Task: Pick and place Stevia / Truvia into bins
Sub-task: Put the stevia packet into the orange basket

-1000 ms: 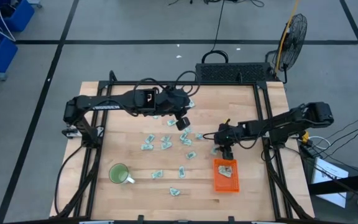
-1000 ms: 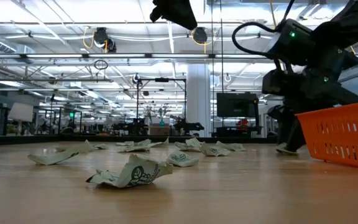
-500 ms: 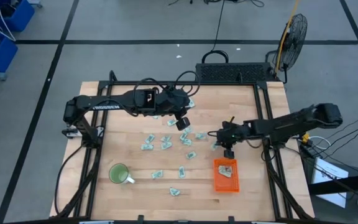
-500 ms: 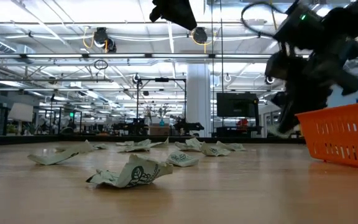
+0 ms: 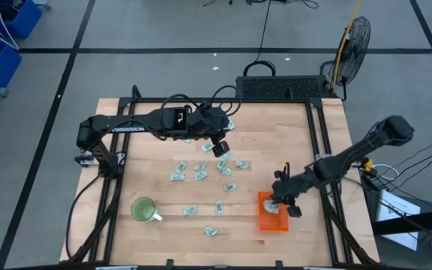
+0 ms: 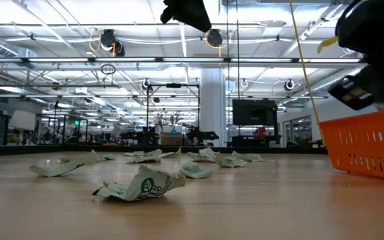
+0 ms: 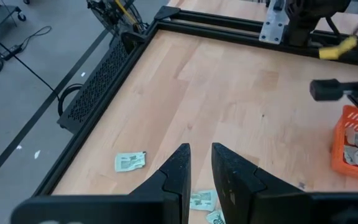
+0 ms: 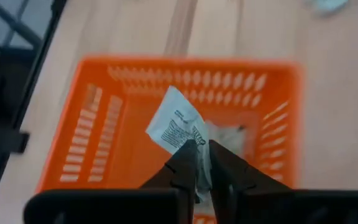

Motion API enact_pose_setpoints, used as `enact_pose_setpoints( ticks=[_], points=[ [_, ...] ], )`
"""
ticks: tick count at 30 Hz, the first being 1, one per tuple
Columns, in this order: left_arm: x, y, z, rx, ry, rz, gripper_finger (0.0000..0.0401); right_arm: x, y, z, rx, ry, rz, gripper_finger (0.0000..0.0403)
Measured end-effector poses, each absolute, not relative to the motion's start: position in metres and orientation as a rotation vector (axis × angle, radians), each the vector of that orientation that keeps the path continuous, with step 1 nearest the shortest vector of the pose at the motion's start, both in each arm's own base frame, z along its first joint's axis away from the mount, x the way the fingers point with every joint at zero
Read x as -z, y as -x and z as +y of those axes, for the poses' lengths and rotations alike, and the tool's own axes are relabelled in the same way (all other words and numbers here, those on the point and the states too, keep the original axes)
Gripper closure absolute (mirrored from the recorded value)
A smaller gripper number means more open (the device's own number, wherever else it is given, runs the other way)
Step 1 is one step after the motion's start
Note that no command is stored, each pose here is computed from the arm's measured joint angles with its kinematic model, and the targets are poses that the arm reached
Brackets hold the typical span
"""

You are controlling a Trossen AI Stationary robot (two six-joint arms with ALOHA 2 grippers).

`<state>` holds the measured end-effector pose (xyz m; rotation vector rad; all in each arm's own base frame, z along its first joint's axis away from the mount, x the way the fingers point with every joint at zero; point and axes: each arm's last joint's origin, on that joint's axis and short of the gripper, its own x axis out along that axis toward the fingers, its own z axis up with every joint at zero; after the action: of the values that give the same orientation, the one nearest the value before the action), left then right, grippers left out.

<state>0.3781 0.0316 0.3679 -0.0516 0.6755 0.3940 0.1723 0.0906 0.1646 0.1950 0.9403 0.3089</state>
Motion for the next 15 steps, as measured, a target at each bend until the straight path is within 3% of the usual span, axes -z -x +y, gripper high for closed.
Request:
enact_pose_setpoints(
  ticks=[9, 15],
  points=[
    [-0.369, -0.379, 0.032, -0.394, 0.054, 0.661, 0.0329, -0.156, -0.173, 0.094, -0.293, -0.094, 0.962, 0.0328],
    [-0.37, -0.38, 0.032, -0.393, 0.055, 0.65, 0.0329, -0.172, -0.171, 0.087, -0.281, 0.007, 0.834, 0.03]
  ],
)
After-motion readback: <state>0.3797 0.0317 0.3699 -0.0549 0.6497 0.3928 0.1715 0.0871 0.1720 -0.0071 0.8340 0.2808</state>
